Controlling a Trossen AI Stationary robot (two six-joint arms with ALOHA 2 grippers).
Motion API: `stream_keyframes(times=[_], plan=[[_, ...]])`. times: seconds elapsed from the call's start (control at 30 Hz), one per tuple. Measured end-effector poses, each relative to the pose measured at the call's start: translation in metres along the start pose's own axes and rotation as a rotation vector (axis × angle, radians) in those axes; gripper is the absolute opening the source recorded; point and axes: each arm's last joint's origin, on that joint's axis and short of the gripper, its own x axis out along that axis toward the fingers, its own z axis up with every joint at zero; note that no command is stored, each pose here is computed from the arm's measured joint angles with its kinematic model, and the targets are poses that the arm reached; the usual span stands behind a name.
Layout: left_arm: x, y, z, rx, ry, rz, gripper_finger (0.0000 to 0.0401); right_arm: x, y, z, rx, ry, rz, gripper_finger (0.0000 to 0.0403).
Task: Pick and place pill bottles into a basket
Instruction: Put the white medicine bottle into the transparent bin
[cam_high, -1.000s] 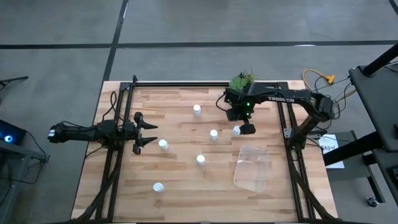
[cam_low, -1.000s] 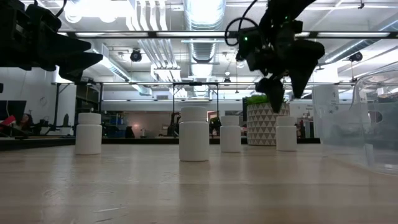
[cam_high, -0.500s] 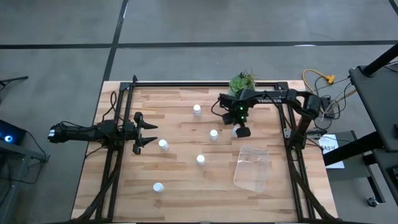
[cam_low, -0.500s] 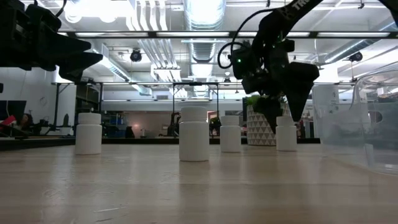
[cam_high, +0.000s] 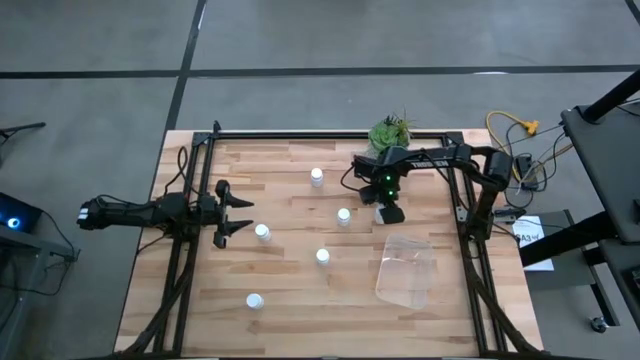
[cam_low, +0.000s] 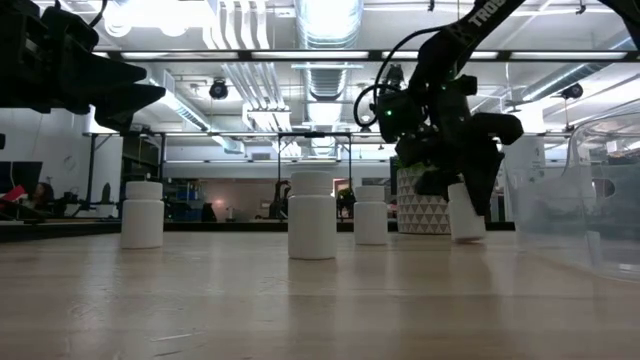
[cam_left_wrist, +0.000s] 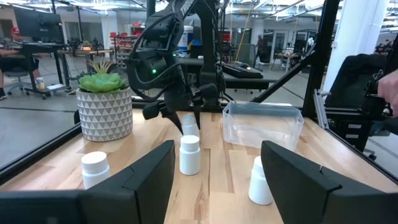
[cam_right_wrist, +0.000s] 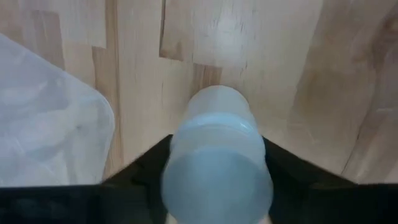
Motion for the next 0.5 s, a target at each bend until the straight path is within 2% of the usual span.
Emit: stream_keyframes(times=[0.23, 0.5], plan=[[0.000, 0.000, 0.000, 0.000, 0.000, 0.000, 0.0222, -0.004, 0.000, 0.003, 0.005, -0.022, 0.006, 0.0156], [0.000, 0.000, 0.000, 0.000, 0.000, 0.000, 0.0222, -0.026, 0.004, 0.013, -0.002, -0.047, 0.018, 0.0156]])
